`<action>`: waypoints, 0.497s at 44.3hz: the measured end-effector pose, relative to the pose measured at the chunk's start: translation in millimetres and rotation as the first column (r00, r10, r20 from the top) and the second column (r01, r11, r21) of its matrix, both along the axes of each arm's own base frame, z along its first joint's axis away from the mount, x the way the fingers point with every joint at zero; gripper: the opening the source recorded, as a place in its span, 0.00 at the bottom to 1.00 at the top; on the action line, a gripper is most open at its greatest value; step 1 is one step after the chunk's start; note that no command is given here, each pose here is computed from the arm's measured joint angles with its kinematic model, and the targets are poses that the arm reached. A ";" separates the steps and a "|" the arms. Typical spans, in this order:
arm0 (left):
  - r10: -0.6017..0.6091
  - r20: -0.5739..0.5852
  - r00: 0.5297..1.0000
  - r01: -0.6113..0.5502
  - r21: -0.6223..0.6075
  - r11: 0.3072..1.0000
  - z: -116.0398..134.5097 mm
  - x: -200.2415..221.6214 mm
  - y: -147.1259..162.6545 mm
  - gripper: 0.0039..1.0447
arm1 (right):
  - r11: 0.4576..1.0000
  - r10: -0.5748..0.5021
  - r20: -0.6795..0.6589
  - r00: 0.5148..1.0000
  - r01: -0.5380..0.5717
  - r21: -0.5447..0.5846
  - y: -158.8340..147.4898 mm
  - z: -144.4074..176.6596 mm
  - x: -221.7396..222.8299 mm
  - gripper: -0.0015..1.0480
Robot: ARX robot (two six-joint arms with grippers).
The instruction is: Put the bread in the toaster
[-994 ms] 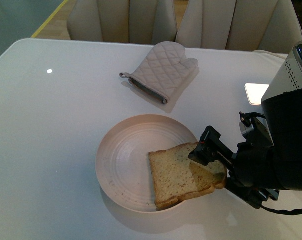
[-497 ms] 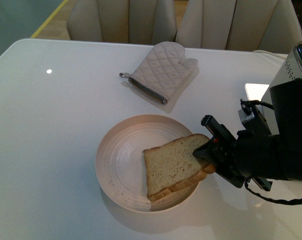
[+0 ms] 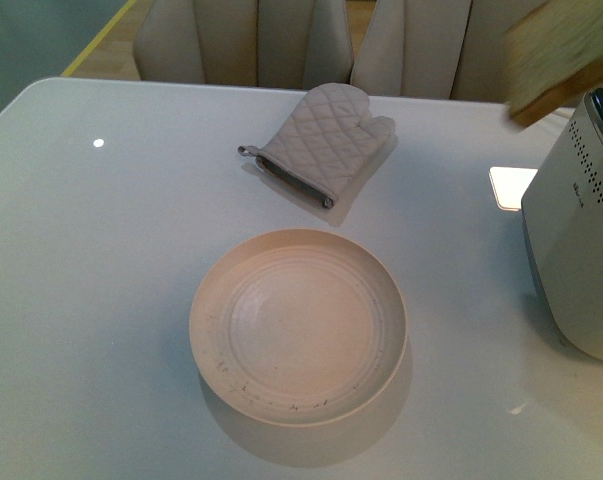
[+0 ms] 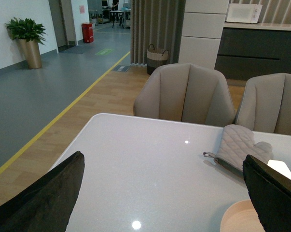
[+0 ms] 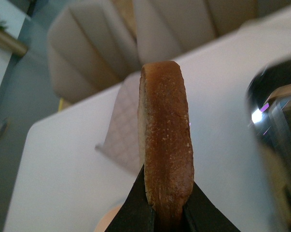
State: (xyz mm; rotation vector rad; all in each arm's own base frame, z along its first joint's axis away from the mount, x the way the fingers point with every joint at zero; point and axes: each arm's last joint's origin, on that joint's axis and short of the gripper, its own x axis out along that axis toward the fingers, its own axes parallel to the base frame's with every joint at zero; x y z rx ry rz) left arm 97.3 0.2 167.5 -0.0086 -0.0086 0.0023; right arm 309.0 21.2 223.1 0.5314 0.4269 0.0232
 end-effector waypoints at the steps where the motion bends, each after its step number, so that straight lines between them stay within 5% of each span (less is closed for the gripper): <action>1: 0.000 0.000 1.000 0.000 0.000 1.000 0.0 0.0 0.0 0.94 | 1.000 -0.018 0.028 0.999 0.018 -0.025 -5.4 11.9 -1.4 0.03; 9: 0.000 0.000 1.000 0.000 0.000 1.000 0.0 0.0 0.0 0.94 | 0.965 -0.031 0.123 0.992 0.062 -0.254 -34.5 58.7 -10.1 0.03; 22: 0.000 0.000 1.000 0.000 0.000 1.000 0.0 0.0 0.0 0.94 | 0.856 -0.038 -0.014 0.999 0.025 -0.517 -58.0 43.4 2.7 0.03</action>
